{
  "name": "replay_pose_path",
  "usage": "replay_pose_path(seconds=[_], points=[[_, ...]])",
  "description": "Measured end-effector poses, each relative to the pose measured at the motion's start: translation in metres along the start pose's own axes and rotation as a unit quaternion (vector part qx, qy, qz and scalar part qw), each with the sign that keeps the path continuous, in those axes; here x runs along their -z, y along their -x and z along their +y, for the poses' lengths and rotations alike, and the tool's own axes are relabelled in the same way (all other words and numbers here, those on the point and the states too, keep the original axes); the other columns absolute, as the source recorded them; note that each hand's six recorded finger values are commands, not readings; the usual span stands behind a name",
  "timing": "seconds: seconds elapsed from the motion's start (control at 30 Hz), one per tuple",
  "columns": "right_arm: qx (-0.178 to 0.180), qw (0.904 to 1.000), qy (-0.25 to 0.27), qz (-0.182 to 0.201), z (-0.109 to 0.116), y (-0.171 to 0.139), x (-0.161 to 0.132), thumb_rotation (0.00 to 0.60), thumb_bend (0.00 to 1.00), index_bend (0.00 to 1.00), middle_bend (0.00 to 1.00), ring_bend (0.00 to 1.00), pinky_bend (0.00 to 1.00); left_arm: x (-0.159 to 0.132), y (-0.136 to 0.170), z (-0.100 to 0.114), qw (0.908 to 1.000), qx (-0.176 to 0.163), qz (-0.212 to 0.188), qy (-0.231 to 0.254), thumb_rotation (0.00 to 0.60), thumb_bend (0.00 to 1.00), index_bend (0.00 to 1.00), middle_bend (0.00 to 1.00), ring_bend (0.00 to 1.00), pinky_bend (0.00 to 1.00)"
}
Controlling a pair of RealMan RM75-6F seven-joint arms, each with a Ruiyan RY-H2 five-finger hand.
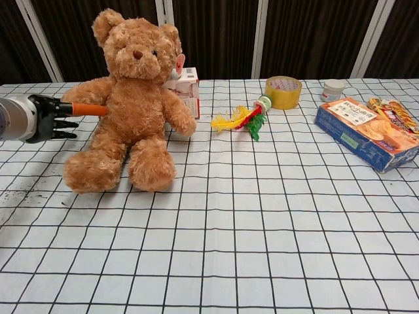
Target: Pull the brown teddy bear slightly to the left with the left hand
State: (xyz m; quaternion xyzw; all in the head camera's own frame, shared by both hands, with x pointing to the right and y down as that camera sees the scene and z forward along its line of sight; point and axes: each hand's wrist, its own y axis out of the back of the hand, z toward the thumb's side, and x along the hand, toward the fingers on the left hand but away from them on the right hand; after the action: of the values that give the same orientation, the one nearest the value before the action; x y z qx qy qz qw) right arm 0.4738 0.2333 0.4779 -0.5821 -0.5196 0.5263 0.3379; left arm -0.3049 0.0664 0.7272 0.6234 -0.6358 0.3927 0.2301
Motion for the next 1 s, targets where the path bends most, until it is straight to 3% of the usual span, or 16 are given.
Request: replay_pose_path(seconds=[0.1,0.3,0.4,0.47,0.53,0.63,0.77,0.87,1.0], points=[[0.000,1.0000,0.000,0.000,0.001,-0.001,0.000,0.600,0.51,0.04,0.12,0.23,0.14,-0.007,0.004,0.015,0.9995,-0.022,-0.017,0.017,0.600,0.23,0.00,0.00,0.00,0.02],[0.004,1.0000,0.006,0.000,0.003,-0.002,0.001,0.600,0.51,0.04,0.12,0.23,0.14,-0.027,0.036,0.051,0.9975,-0.029,-0.061,0.018,0.600,0.25,0.00,0.01,0.00,0.02],[0.006,1.0000,0.005,0.003,0.004,-0.002,-0.001,0.600,0.51,0.04,0.12,0.23,0.14,-0.038,0.062,0.085,0.9949,-0.041,-0.087,-0.033,0.600,0.25,0.01,0.01,0.00,0.01],[0.006,1.0000,0.004,0.004,0.005,-0.002,-0.002,0.600,0.51,0.04,0.12,0.23,0.14,-0.044,0.081,0.118,0.9883,-0.063,-0.099,-0.097,0.600,0.26,0.03,0.01,0.00,0.00],[0.007,1.0000,0.003,0.004,0.006,-0.002,-0.002,0.600,0.51,0.04,0.12,0.23,0.15,-0.047,0.101,0.146,0.9777,-0.084,-0.104,-0.161,0.600,0.26,0.04,0.01,0.00,0.00],[0.007,1.0000,-0.001,0.005,0.006,-0.002,-0.004,0.600,0.51,0.04,0.12,0.23,0.14,-0.047,0.138,0.187,0.9522,-0.116,-0.099,-0.264,0.600,0.27,0.05,0.01,0.00,0.00],[0.005,0.9999,-0.007,0.006,0.009,-0.003,-0.005,0.600,0.51,0.04,0.12,0.23,0.13,-0.035,0.188,0.228,0.9107,-0.147,-0.073,-0.379,0.600,0.28,0.08,0.01,0.00,0.00],[0.001,0.9999,-0.010,0.012,0.008,-0.004,-0.008,0.600,0.51,0.04,0.12,0.23,0.13,-0.022,0.217,0.249,0.8859,-0.176,-0.064,-0.424,0.600,0.28,0.09,0.01,0.00,0.00],[-0.009,0.9994,-0.024,0.025,-0.002,-0.006,-0.013,0.600,0.51,0.04,0.12,0.23,0.13,-0.018,0.246,0.261,0.8643,-0.210,-0.088,-0.449,0.600,0.28,0.10,0.01,0.00,0.00]])
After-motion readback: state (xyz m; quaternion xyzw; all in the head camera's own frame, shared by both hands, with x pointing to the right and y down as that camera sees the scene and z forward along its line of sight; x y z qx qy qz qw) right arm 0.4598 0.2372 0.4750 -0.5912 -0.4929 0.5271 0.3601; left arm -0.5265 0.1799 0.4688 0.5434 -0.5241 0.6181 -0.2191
